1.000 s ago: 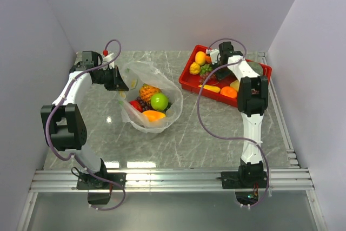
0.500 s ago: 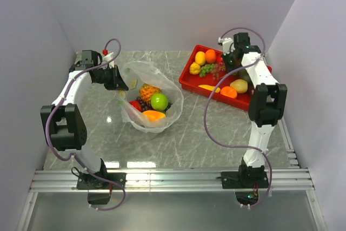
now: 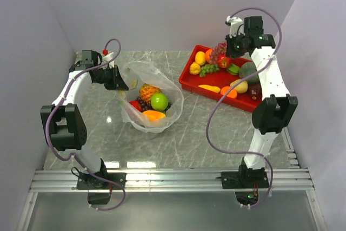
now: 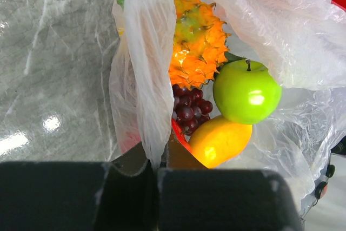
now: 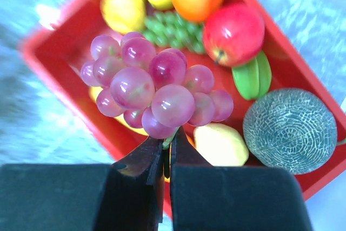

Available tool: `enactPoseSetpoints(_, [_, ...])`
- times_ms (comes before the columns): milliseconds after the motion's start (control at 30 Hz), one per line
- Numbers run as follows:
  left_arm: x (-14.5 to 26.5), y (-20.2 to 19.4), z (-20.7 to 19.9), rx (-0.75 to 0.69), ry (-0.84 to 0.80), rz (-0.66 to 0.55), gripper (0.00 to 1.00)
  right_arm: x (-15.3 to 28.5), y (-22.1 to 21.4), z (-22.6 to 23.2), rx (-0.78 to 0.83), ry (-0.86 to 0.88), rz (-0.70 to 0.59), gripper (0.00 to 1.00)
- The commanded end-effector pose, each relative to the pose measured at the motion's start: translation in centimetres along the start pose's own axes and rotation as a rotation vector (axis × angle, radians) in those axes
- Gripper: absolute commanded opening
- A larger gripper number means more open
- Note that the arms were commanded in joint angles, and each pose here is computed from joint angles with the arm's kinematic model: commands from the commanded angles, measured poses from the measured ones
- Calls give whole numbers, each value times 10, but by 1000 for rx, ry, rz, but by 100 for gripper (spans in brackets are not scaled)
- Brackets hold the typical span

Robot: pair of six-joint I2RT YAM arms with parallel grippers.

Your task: Place the fake fruits into the plastic bag and tie a complex knot

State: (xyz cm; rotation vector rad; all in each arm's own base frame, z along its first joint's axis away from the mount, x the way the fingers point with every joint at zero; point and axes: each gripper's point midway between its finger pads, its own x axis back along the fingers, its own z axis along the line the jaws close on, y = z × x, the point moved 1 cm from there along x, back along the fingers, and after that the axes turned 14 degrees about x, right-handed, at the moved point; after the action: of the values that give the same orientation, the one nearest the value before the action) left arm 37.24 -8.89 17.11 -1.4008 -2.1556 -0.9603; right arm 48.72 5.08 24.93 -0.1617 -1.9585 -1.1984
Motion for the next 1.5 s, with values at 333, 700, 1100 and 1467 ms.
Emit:
enactPoseSetpoints(333, [6, 5, -16, -18, -61, -32, 5, 115, 153, 205, 304, 206, -431, 0])
enactPoseSetpoints(700, [16, 3, -20, -55, -43, -48, 7, 27, 146, 337, 479, 277, -305, 0])
enactPoseSetpoints(1100, [15, 3, -18, -82, -47, -25, 10, 61, 165, 307, 285, 397, -415, 73])
enactPoseSetpoints(1467, [10, 4, -14, -119, -56, 0, 14, -11, 90, 260, 147, 411, -119, 75])
